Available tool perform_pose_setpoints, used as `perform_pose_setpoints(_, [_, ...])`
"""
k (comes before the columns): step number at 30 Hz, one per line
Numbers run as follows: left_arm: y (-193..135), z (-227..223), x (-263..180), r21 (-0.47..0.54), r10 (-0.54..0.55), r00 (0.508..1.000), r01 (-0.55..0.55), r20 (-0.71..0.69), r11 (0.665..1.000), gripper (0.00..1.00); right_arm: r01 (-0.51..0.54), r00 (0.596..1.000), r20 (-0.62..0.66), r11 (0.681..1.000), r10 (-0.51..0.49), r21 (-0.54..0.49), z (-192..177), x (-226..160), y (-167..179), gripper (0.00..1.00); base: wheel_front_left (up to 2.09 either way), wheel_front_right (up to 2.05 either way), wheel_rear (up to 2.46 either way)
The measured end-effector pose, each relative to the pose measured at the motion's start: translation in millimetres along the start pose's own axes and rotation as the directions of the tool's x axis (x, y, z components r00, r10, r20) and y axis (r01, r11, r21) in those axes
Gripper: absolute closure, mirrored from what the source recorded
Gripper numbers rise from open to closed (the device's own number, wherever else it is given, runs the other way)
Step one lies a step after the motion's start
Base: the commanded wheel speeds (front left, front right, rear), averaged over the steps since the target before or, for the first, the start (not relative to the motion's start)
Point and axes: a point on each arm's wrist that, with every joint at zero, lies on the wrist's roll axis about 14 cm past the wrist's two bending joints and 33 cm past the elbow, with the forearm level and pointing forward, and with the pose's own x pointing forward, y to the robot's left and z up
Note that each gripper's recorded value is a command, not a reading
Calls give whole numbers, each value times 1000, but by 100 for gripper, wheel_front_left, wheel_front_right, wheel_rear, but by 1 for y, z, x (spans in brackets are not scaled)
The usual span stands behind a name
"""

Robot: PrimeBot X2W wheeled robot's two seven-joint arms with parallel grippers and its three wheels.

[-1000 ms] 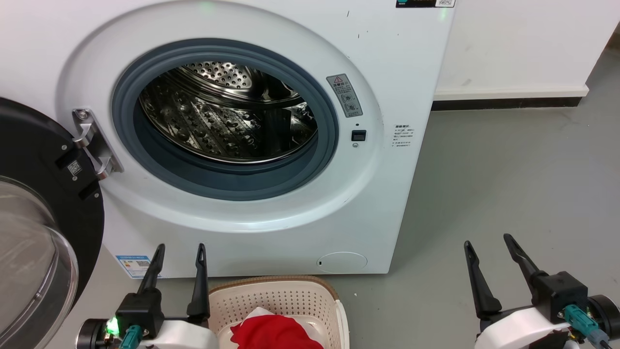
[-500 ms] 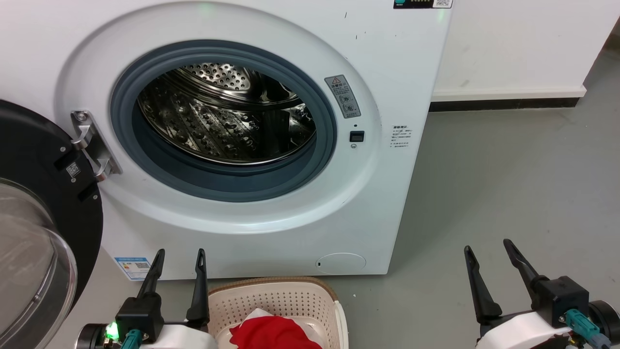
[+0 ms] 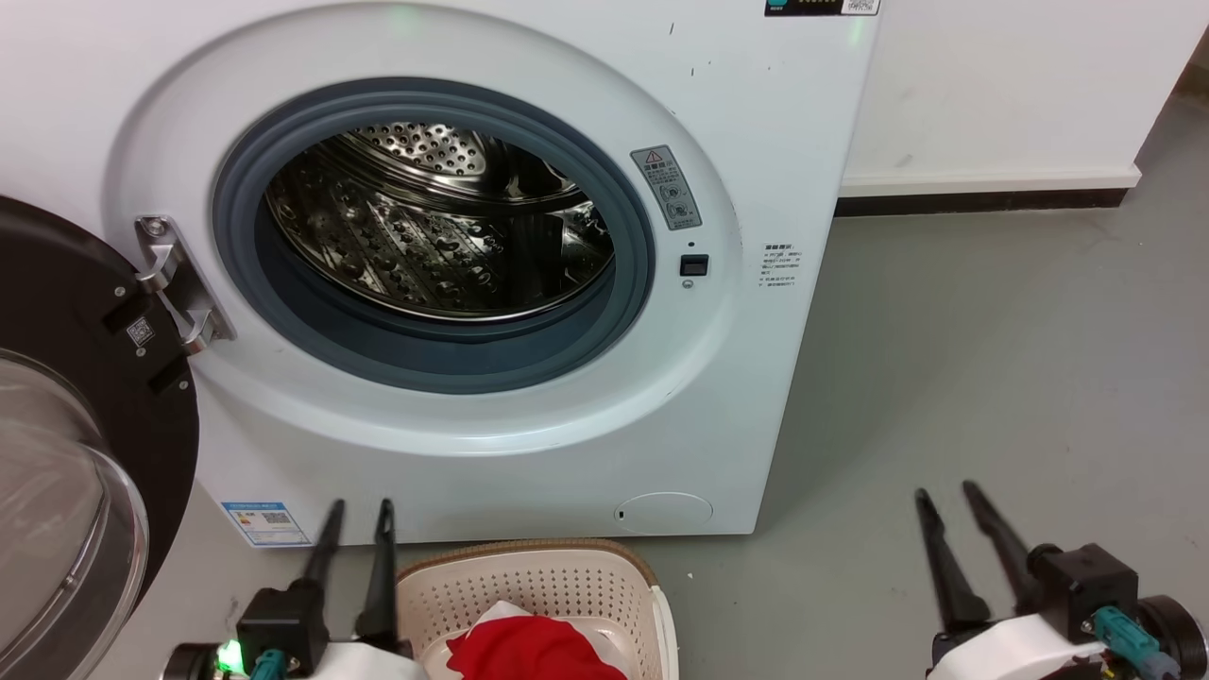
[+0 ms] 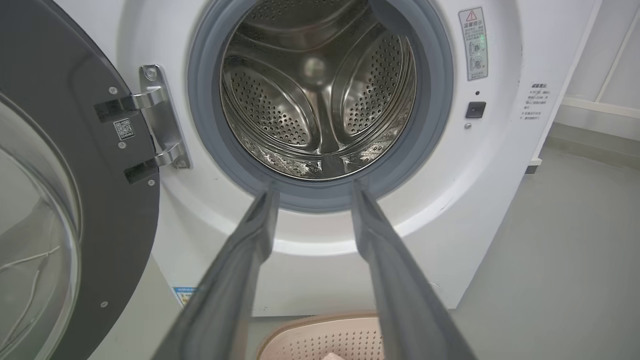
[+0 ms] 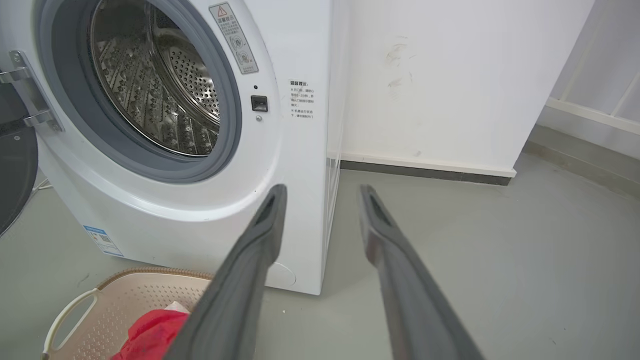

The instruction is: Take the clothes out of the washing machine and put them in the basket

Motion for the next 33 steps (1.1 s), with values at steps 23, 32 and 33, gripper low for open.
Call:
perform_pose_setpoints(23, [18, -25, 2, -442, 76, 987, -132, -141, 887, 100, 40, 999, -27, 880, -31, 473, -16, 5, -10, 100, 0, 0, 0])
perform_pose_setpoints(32, [20, -25, 7, -563, 78, 985, -153, -156, 812, 100, 51, 999, -24, 802, -46, 595, -16, 9, -16, 100, 0, 0, 0])
perform_pose_setpoints(33, [20, -26, 7, -575, 77, 984, -156, -160, 803, 100, 49, 999, -19, 793, -47, 607, -14, 10, -16, 100, 0, 0, 0])
